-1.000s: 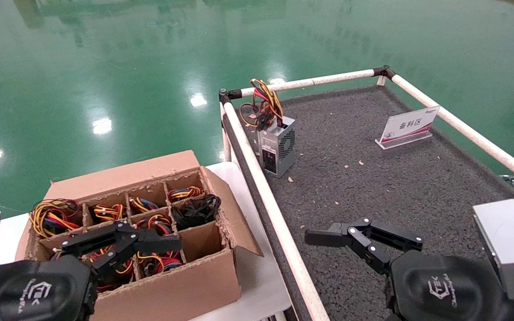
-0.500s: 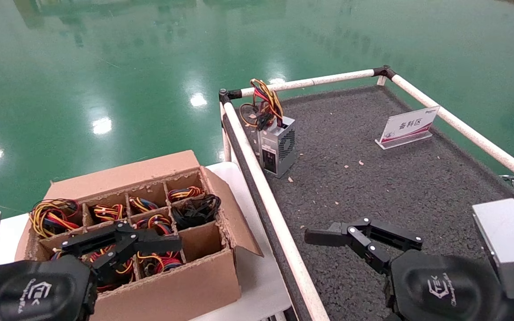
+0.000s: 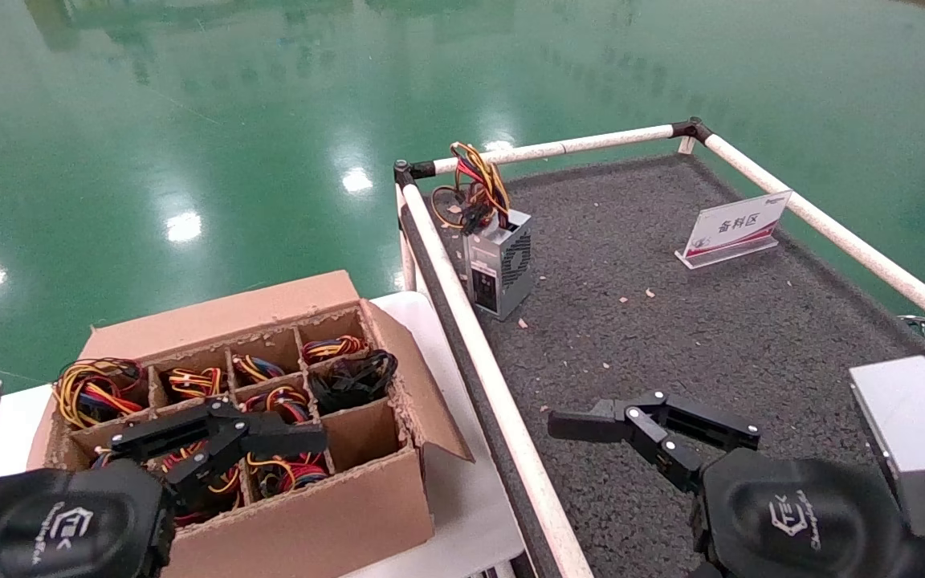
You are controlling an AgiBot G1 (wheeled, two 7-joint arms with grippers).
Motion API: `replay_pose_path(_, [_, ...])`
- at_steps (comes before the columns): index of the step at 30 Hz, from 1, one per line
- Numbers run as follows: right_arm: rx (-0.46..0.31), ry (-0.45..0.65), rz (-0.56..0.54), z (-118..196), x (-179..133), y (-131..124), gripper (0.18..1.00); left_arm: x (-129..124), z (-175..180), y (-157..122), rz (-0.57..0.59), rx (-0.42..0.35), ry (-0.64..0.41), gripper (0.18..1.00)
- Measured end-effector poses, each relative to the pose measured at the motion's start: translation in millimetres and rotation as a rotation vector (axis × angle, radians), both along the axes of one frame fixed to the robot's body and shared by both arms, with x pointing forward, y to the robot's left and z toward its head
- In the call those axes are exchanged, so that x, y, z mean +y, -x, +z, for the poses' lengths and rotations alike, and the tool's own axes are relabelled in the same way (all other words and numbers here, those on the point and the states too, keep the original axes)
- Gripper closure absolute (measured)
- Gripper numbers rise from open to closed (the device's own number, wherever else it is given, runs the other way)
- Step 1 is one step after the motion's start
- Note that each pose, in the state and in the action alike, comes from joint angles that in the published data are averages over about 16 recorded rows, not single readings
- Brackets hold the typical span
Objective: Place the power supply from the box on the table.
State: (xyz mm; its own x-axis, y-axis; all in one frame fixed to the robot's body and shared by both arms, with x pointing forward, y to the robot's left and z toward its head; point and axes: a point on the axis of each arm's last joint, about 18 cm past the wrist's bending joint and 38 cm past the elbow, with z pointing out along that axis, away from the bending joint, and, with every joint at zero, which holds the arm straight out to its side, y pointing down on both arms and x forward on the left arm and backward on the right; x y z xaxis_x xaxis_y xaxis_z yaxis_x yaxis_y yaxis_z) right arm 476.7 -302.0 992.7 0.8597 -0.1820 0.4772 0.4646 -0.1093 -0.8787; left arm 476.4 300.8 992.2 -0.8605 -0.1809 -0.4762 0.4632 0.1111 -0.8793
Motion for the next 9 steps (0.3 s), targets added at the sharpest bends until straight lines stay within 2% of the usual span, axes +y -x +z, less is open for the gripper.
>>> replay_pose_path(9, [0.0,0.0,0.0,0.0,0.0,0.0,0.179,0.0,0.0,0.0,0.0,0.0,0.0,0.184])
